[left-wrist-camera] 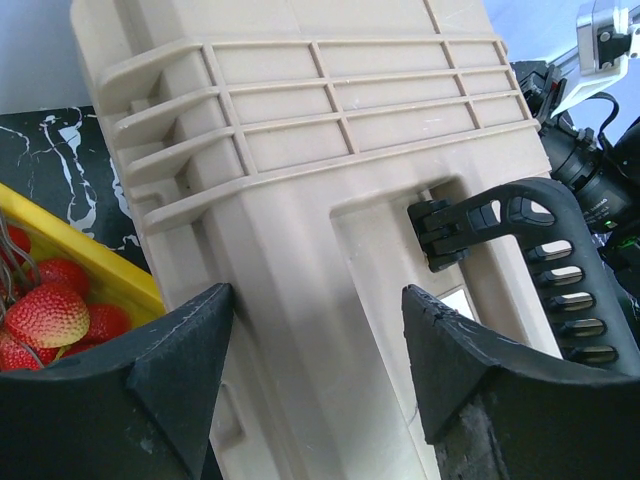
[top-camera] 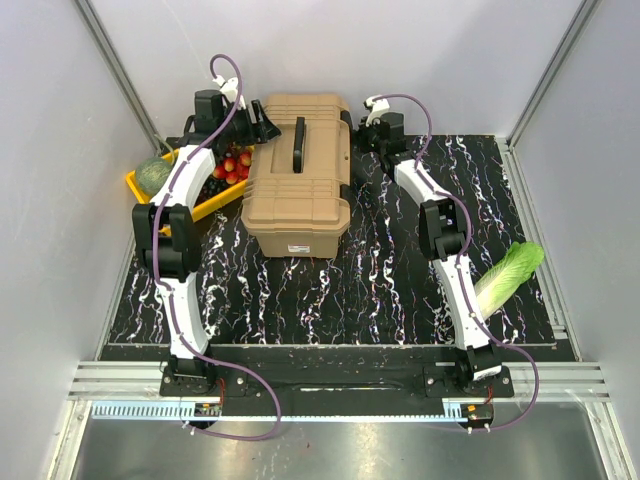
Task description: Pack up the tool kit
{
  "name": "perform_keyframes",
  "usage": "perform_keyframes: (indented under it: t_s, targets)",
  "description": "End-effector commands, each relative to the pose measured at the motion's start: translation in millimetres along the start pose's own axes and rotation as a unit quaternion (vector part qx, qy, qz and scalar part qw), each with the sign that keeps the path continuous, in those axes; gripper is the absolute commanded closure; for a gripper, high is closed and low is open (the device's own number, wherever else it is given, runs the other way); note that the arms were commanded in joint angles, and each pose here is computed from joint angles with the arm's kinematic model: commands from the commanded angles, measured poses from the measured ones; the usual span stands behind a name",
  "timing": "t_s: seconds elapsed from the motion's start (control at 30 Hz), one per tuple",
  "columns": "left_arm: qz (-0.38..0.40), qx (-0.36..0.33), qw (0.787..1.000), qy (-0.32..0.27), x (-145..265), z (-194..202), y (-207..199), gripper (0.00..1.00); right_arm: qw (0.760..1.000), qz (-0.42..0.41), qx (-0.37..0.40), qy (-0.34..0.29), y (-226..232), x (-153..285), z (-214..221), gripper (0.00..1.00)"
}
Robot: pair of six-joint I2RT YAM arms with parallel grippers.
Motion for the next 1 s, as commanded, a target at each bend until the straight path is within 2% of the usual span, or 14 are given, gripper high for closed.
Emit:
perform_keyframes:
  t_s: [0.0, 0.4, 0.63, 0.97]
  targets:
    - [0.153, 0.066, 0.972, 0.168, -36.0, 83.5, -47.6, 0.30, 0.964, -0.267, 0.002, -0.020, 178.8, -5.9, -11.3, 1.00]
    - [0.166, 0.067, 0.967, 0.182, -29.9, 91.8, -53.3, 0.34, 0.963, -0.271, 0.012, -0.009, 191.9, -4.2, -7.9, 1.00]
    - [0.194, 0.085, 0.958, 0.195, -19.0, 95.5, -64.7, 0.36, 0.958, -0.283, -0.052, -0.016, 201.4, -5.2, -13.7, 1.00]
    - [0.207, 0.086, 0.952, 0.207, -7.0, 106.8, -77.6, 0.39, 0.954, -0.290, -0.076, -0.013, 221.3, -5.3, -12.8, 1.00]
Point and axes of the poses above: each gripper's point midway between its finger pads, its own x axis back along the fingers, its own y axis along the line the jaws close on, z = x × y, the point moved 9 cm from there along x, back along the fingers, and after that the axes turned 7 degrees about x, right-handed, at the moved point
